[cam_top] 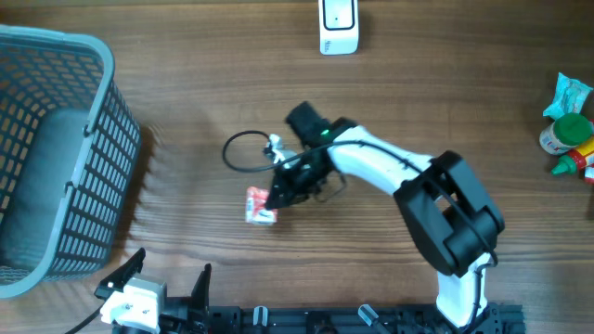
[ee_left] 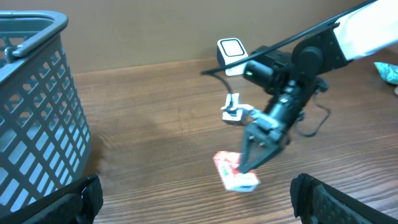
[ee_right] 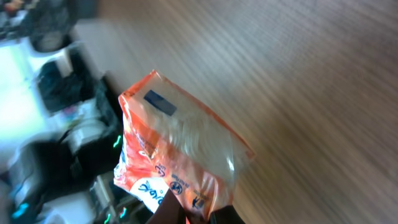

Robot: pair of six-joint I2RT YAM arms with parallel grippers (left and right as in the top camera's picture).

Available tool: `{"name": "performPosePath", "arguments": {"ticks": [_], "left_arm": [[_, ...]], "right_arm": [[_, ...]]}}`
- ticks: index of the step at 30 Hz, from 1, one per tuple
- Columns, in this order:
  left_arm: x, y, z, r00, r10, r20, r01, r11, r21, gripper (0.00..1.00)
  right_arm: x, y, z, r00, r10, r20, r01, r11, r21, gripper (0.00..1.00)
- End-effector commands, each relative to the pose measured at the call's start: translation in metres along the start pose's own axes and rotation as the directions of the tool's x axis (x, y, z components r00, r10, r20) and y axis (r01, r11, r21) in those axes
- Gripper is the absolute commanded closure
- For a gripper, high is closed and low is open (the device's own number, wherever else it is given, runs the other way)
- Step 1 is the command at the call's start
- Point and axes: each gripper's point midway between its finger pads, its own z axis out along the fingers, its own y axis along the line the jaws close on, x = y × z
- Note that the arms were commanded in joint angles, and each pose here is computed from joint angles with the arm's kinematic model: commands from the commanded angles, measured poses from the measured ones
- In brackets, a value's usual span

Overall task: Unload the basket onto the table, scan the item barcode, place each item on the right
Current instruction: 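Grasp and lift the Kleenex pack with the right gripper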

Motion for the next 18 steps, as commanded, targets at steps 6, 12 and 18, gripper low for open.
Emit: {"name": "performPosePath", "arguments": {"ticks": [6,12,18], "left_arm": [[-0.001,0.0,-0.001,1.0,-0.002,0.009,0.002,1.0,0.002,0.0],[-0.001,0.0,-0.001,1.0,-0.002,0.009,0.002,1.0,0.002,0.0],[-0.001,0.0,-0.001,1.0,-0.002,0.009,0.002,1.0,0.002,0.0]], "right_arm": [[0.054,0.011,-0.081,0.962,-0.265,0.063,0.272,0.912,-0.308,0.95],[0.075,-0.005,-0.133,0.939,-0.268,0.217,0.329,0.884,-0.331,0.95],[0.096,-0.016,-0.132,0.918,-0.228,0.325,0.344,0.865,-0.365,0.95]]}}
